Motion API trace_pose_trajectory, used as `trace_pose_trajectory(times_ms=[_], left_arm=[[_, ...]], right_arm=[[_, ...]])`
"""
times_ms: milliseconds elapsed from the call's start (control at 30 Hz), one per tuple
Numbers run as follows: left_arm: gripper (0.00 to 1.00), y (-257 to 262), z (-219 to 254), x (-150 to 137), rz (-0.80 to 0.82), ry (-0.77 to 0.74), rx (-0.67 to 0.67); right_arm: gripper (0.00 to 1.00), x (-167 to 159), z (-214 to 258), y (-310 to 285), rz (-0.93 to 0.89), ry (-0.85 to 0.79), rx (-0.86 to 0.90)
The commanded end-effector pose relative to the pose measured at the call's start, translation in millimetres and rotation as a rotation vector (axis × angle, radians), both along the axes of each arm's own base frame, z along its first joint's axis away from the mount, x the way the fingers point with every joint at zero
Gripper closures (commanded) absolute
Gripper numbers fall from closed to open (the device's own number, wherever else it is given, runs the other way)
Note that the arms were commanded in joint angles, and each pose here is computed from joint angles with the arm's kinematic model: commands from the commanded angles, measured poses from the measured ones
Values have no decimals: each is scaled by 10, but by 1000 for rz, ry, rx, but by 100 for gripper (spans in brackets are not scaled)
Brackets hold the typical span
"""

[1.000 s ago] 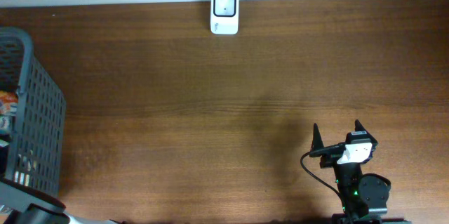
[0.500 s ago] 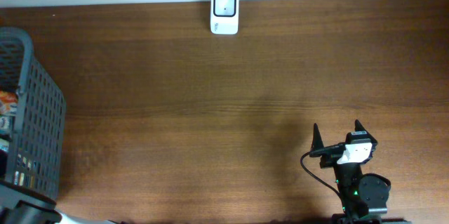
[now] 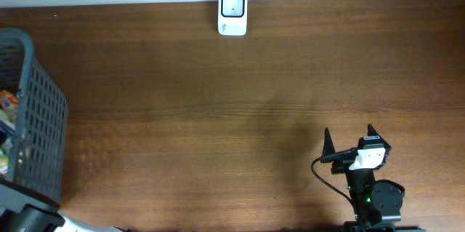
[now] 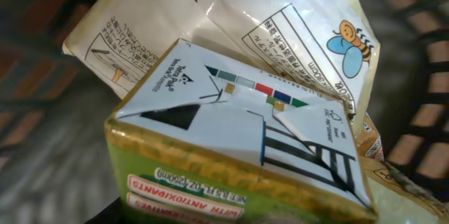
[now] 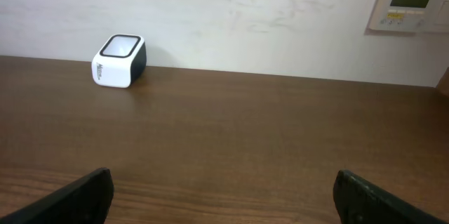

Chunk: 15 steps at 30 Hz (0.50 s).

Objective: Scan the item barcode
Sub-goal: 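Reach into the basket and grasp the green tea carton with left gripper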

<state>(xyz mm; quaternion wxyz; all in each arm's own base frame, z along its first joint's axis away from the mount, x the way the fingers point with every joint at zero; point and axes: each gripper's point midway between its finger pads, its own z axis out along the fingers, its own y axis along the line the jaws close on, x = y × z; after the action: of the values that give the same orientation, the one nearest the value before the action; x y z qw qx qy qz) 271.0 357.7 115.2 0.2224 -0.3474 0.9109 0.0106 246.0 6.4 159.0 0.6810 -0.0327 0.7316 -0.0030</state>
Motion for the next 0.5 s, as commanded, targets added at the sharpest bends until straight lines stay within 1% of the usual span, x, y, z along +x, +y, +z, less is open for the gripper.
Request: trace_pose_trajectory(times_ms=[0, 33, 67, 267, 367, 467], left_arm=[[30, -21, 210, 53, 21, -47, 2], [5, -14, 194, 19, 29, -29, 5], [1, -2, 174, -16, 37, -9, 10], [1, -14, 114, -99, 62, 35, -2], [1, 36, -67, -336, 182, 145, 10], [1, -75, -346, -406, 188, 170, -24]], right_arm=[[1, 0, -22, 5, 0, 1, 0], [1, 0, -22, 5, 0, 1, 0], [1, -1, -21, 5, 0, 1, 0], [1, 0, -22, 5, 0, 1, 0], [1, -1, -21, 5, 0, 1, 0], [2, -1, -21, 5, 0, 1, 0]])
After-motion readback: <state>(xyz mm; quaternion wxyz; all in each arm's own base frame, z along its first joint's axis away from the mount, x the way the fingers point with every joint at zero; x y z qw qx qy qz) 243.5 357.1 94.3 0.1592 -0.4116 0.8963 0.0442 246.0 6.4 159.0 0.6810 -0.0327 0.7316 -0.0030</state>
